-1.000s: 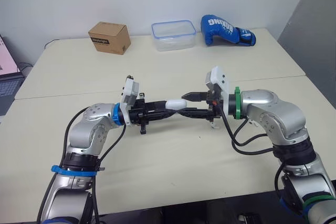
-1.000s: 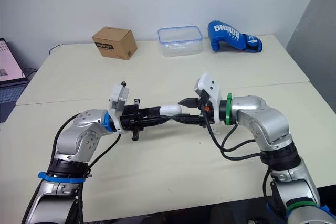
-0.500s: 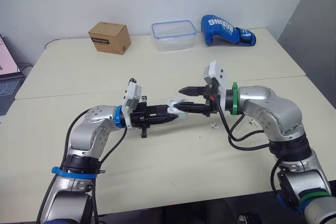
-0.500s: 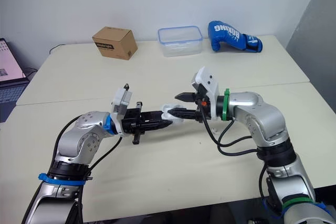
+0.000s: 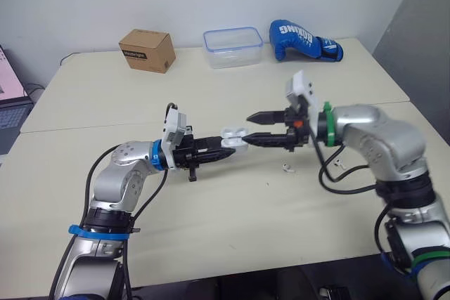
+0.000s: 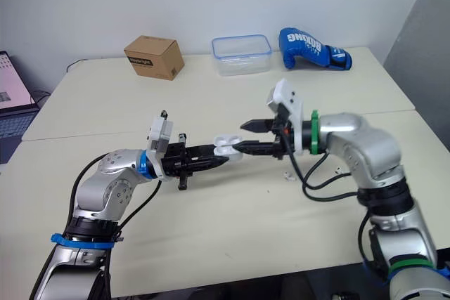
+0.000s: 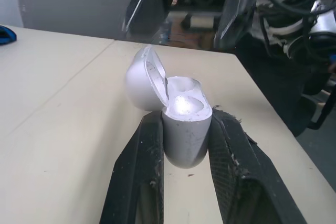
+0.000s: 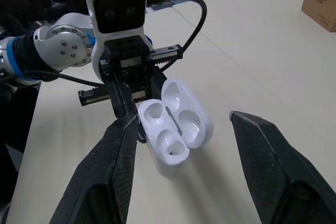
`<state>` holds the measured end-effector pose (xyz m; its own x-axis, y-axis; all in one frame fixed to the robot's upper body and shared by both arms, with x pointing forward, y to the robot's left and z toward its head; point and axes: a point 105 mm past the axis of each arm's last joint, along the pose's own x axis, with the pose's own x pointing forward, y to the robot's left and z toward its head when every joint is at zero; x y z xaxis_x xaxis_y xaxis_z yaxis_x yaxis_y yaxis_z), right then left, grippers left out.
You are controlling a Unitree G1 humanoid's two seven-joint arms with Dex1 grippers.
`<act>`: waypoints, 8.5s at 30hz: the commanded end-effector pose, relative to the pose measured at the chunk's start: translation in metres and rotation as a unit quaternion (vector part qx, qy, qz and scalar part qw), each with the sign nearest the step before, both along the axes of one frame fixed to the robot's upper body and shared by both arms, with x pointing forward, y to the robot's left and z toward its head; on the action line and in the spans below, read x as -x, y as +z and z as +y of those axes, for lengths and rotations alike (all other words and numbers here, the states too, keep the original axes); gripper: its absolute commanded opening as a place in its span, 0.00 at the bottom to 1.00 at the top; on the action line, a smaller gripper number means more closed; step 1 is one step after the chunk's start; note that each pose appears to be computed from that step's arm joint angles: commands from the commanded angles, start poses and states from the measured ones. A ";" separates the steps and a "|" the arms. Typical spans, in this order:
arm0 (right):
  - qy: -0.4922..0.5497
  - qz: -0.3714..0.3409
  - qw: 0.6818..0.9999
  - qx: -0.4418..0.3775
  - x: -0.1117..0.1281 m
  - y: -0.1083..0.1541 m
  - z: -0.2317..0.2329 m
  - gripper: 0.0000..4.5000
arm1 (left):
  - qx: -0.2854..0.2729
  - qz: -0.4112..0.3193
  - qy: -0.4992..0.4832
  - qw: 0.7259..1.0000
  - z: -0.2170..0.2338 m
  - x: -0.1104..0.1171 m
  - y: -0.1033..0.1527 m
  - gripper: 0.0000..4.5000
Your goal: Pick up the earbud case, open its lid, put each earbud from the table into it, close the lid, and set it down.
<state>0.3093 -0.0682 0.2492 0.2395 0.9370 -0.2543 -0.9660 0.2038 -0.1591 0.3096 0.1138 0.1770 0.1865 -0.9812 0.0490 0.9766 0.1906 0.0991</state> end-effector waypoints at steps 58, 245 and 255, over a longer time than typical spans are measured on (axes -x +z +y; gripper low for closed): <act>-0.054 0.055 0.954 0.290 -0.027 -0.137 -0.070 0.09 | -0.002 -0.050 -0.010 0.999 -0.004 0.007 0.023 0.18; -0.212 0.033 0.935 -0.281 0.018 -0.011 0.059 0.08 | 0.063 -0.035 0.012 0.997 -0.017 -0.020 0.036 0.18; -0.225 0.027 0.936 -0.269 0.015 -0.018 0.060 0.08 | 0.082 -0.035 0.015 0.996 -0.020 -0.019 0.047 0.18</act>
<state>0.2975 -0.0110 0.2281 0.6530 0.7355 0.1809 -0.7572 0.6395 0.1331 0.3325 0.0948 0.1982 0.2286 -0.9606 0.1581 0.9686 0.2407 0.0618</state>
